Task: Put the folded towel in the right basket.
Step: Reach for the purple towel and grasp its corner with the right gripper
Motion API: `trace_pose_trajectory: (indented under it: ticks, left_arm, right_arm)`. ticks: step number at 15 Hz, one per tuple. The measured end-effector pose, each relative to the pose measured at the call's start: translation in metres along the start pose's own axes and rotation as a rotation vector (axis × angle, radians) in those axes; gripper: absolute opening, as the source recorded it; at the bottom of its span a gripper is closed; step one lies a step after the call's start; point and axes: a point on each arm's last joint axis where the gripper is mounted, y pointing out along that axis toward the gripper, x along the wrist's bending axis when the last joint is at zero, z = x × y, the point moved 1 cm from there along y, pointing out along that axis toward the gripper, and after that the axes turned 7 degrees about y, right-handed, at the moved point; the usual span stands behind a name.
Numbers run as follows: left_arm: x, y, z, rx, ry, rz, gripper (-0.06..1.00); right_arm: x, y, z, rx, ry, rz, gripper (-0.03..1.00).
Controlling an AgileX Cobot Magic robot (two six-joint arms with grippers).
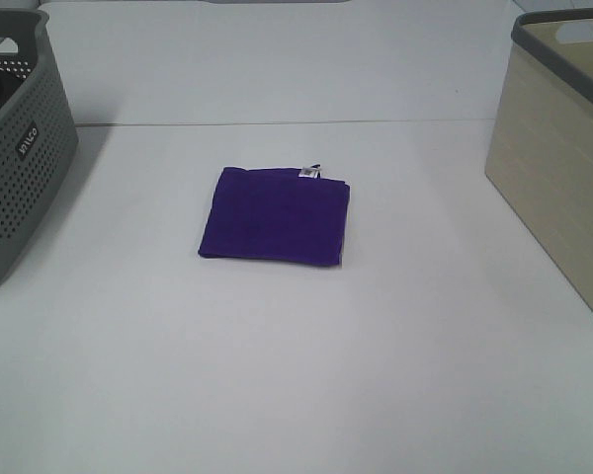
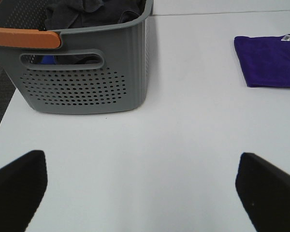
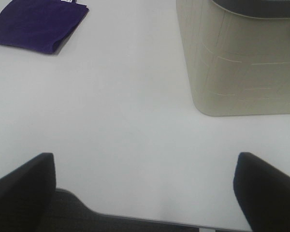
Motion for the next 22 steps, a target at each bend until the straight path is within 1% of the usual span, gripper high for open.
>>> trace_pose_trajectory:
  ticks: [1, 2, 3, 5, 6, 8, 9, 10, 12, 14, 16, 19, 20, 21, 22]
  left_arm:
    - [0.0, 0.0, 0.0, -0.001, 0.0, 0.0, 0.99]
    - [0.0, 0.0, 0.0, -0.001, 0.0, 0.0, 0.99]
    - [0.0, 0.0, 0.0, -0.001, 0.0, 0.0, 0.99]
    - [0.0, 0.0, 0.0, -0.002, 0.005, 0.01, 0.99]
    - [0.0, 0.0, 0.0, -0.003, 0.007, 0.013, 0.99]
    - [0.0, 0.0, 0.0, -0.003, 0.008, 0.017, 0.99]
    - [0.0, 0.0, 0.0, -0.003, 0.008, 0.017, 0.99]
    - [0.0, 0.0, 0.0, -0.003, 0.008, 0.017, 0.99]
    - [0.0, 0.0, 0.0, -0.003, 0.008, 0.017, 0.99]
    - [0.0, 0.0, 0.0, -0.003, 0.008, 0.017, 0.99]
    - [0.0, 0.0, 0.0, -0.003, 0.008, 0.017, 0.99]
    - [0.0, 0.0, 0.0, -0.003, 0.007, 0.017, 0.99]
    - [0.0, 0.0, 0.0, -0.003, 0.007, 0.017, 0.99]
    - [0.0, 0.0, 0.0, -0.003, 0.007, 0.017, 0.99]
    - [0.0, 0.0, 0.0, -0.003, 0.007, 0.017, 0.99]
  right_arm:
    - [0.0, 0.005, -0.005, 0.047, 0.001, 0.005, 0.96]
    - [0.0, 0.01, -0.02, 0.11, 0.007, 0.01, 0.96]
    - [0.001, 0.011, -0.03, 0.132, 0.011, 0.008, 0.96]
    - [0.005, 0.023, -0.081, 0.293, 0.028, 0.009, 0.96]
    - [0.006, 0.031, -0.106, 0.355, 0.032, 0.009, 0.96]
    - [0.008, 0.051, -0.153, 0.384, 0.036, 0.009, 0.96]
    - [0.009, 0.057, -0.162, 0.394, 0.041, 0.005, 0.96]
    - [0.014, 0.084, -0.183, 0.447, 0.095, -0.051, 0.96]
    - [0.022, 0.116, -0.189, 0.535, 0.182, -0.141, 0.96]
    - [0.032, 0.161, -0.188, 0.638, 0.27, -0.247, 0.96]
    - [0.051, 0.212, -0.182, 0.693, 0.279, -0.318, 0.96]
    - [0.089, 0.286, -0.176, 0.777, 0.235, -0.366, 0.96]
    - [0.095, 0.309, -0.177, 0.793, 0.235, -0.374, 0.96]
    - [0.097, 0.321, -0.177, 0.799, 0.241, -0.379, 0.96]
    - [0.099, 0.344, -0.175, 0.815, 0.253, -0.379, 0.96]
